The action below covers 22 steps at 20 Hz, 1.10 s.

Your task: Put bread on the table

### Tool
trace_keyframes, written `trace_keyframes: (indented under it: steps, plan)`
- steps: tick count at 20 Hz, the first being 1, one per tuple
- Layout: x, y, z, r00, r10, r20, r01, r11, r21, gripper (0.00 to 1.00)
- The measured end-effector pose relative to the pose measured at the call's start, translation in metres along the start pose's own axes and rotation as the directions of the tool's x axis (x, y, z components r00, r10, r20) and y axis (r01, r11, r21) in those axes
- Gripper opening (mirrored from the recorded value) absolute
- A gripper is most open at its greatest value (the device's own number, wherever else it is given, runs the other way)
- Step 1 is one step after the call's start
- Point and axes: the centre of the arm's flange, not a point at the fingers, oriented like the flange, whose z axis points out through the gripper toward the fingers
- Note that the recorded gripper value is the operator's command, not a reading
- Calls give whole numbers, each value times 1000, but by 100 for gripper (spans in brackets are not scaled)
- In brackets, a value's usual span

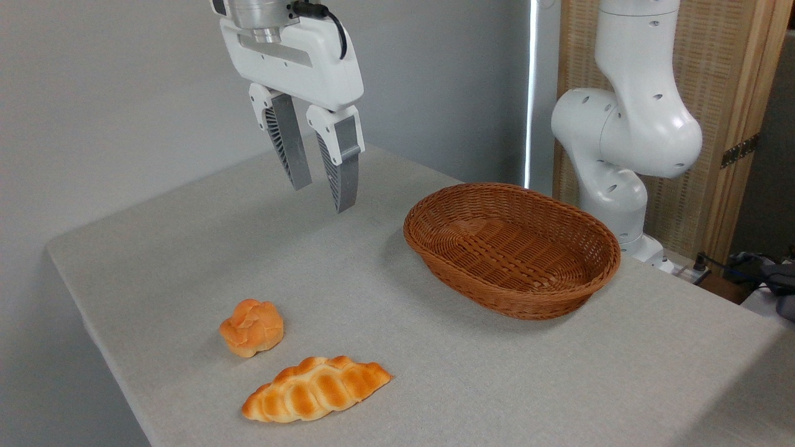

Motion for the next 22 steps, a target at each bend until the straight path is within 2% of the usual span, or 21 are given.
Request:
trace_keyframes:
  steps: [13,22]
  plan:
    - [-13,-19,1,1000,5,17,-6,1000,19,100]
    - [-7,-22,5,1000,23,5,-23,999,28,100]
